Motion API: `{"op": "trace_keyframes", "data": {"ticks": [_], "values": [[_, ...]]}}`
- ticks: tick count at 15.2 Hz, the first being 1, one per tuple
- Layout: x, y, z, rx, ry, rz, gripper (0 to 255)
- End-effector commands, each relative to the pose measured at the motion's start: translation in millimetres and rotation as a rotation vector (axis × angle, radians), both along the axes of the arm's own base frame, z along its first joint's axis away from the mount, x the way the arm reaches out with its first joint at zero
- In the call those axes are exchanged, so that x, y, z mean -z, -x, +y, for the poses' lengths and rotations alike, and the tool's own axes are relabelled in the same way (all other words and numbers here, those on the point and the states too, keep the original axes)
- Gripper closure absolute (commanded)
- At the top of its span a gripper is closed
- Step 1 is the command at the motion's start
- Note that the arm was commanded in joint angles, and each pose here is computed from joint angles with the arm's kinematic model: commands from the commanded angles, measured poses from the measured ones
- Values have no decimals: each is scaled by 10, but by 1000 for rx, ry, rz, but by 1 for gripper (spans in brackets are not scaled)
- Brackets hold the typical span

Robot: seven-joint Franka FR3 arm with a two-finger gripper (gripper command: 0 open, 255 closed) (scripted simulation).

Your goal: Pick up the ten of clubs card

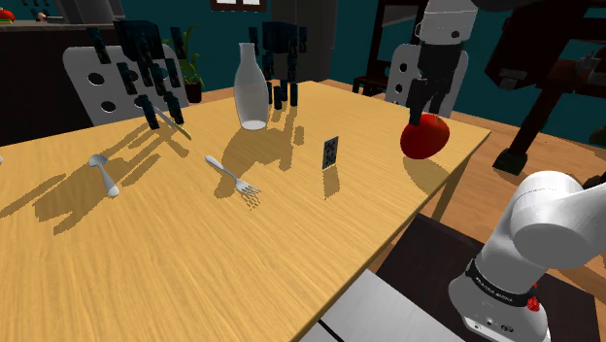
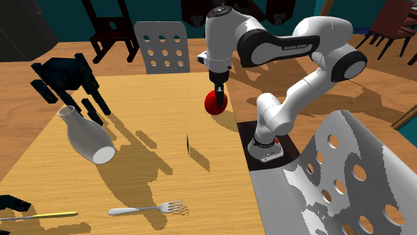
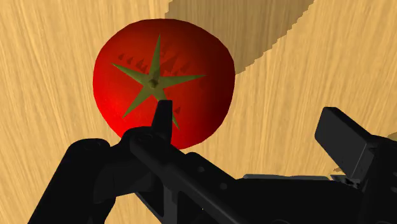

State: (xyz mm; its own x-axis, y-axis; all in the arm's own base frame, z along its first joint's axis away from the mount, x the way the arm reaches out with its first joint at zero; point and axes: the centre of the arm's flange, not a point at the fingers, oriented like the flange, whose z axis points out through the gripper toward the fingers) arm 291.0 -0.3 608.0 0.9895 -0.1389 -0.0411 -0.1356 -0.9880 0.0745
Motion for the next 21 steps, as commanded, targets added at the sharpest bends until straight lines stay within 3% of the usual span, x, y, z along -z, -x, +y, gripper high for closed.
{"op": "trace_keyframes", "data": {"ticks": [1,18,21], "values": [[0,0,0,0,0,0,0],[612,-570,1474,-218,45,-700,0],[725,-580,1499,-221,46,-712,0]]}}
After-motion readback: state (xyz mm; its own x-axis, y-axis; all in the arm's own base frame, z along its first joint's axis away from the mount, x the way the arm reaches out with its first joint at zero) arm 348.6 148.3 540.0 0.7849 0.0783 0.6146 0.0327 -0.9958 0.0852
